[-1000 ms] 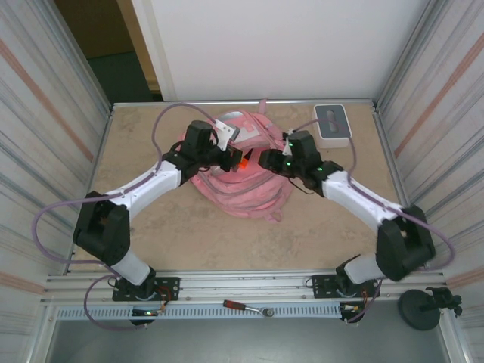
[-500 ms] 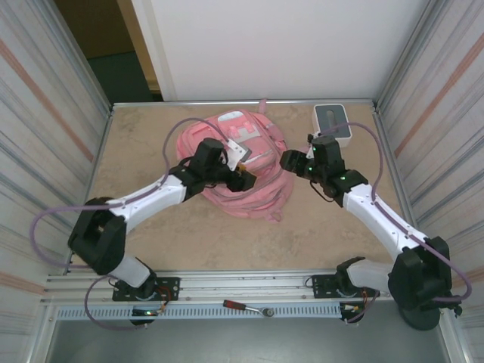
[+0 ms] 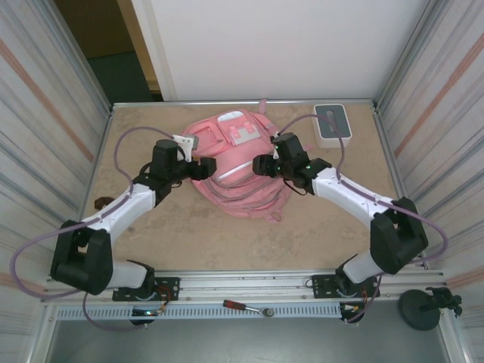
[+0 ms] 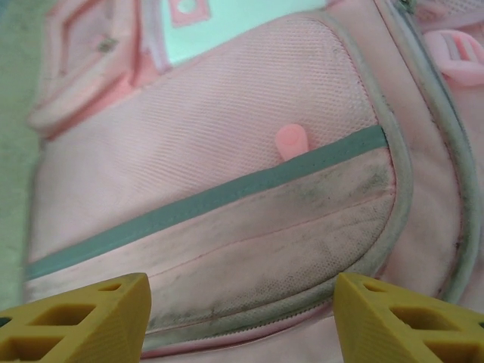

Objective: Pack the student bag

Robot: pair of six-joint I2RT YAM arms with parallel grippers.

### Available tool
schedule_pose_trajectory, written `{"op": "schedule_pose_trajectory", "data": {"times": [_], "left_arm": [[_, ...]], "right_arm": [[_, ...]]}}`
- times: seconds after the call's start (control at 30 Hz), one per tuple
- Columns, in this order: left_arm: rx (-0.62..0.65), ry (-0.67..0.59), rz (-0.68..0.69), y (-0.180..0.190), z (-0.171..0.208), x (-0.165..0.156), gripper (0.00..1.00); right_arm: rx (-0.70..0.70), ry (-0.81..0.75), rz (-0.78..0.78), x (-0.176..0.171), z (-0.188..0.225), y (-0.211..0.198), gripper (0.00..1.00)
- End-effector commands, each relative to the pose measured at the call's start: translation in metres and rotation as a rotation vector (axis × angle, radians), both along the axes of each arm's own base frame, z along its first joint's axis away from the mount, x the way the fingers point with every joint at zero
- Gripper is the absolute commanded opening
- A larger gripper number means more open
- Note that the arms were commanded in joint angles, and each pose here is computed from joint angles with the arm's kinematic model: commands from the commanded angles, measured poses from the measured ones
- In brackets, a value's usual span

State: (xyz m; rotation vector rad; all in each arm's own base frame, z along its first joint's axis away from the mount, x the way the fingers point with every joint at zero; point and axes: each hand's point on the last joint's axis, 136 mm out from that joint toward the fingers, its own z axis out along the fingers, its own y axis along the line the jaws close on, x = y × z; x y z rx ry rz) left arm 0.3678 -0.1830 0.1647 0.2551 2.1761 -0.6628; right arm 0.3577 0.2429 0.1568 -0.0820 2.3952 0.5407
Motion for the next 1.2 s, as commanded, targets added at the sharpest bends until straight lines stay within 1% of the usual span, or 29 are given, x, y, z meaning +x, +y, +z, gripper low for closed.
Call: {"op": "schedule_pose_trajectory", "data": {"times": [0.0, 0.1, 0.2, 0.43, 0.67, 0.77, 0.83, 0.93, 1.0, 1.1, 1.17], "left_arm": [[-0.049, 0.068, -0.001, -0.008, -0.012, 0.005, 0.75], [-0.062, 0.122, -0.026, -0.017, -0.026, 0.002, 0.73], [-0.050, 0.144, -0.071, -0.031, -0.034, -0.008, 0.71], [-0.086, 0.172, -0.232, -0.086, -0.036, -0.047, 0.66], [-0.086, 0.168, -0.417, -0.146, -0.025, -0.094, 0.65], [-0.047, 0.133, -0.463, -0.153, -0.017, -0.105, 0.66], [0.006, 0.080, -0.463, -0.145, -0.010, -0.104, 0.67], [0.140, -0.057, -0.446, -0.127, 0.000, -0.096, 0.67], [0.231, -0.163, -0.458, -0.117, 0.010, -0.090, 0.68], [0.384, -0.357, -0.540, -0.109, 0.022, -0.088, 0.68], [0.514, -0.515, -0.609, -0.103, 0.027, -0.086, 0.69]], "right_arm": [[-0.097, 0.016, -0.021, 0.012, -0.021, -0.007, 0.61], [-0.150, 0.047, -0.038, 0.015, -0.041, -0.012, 0.58], [-0.207, 0.063, -0.046, 0.019, -0.052, -0.018, 0.56], [-0.340, 0.061, -0.043, 0.031, -0.047, -0.040, 0.56], [-0.293, 0.058, -0.071, 0.036, -0.020, -0.064, 0.60], [-0.274, 0.034, -0.075, 0.030, -0.004, -0.071, 0.62], [-0.264, 0.024, -0.073, 0.023, 0.003, -0.074, 0.63], [-0.231, 0.015, -0.069, 0.012, 0.009, -0.078, 0.64], [-0.207, 0.010, -0.062, 0.004, 0.011, -0.080, 0.65], [-0.171, -0.003, -0.053, -0.007, 0.014, -0.082, 0.66], [-0.156, -0.010, -0.047, -0.015, 0.014, -0.084, 0.66]]}}
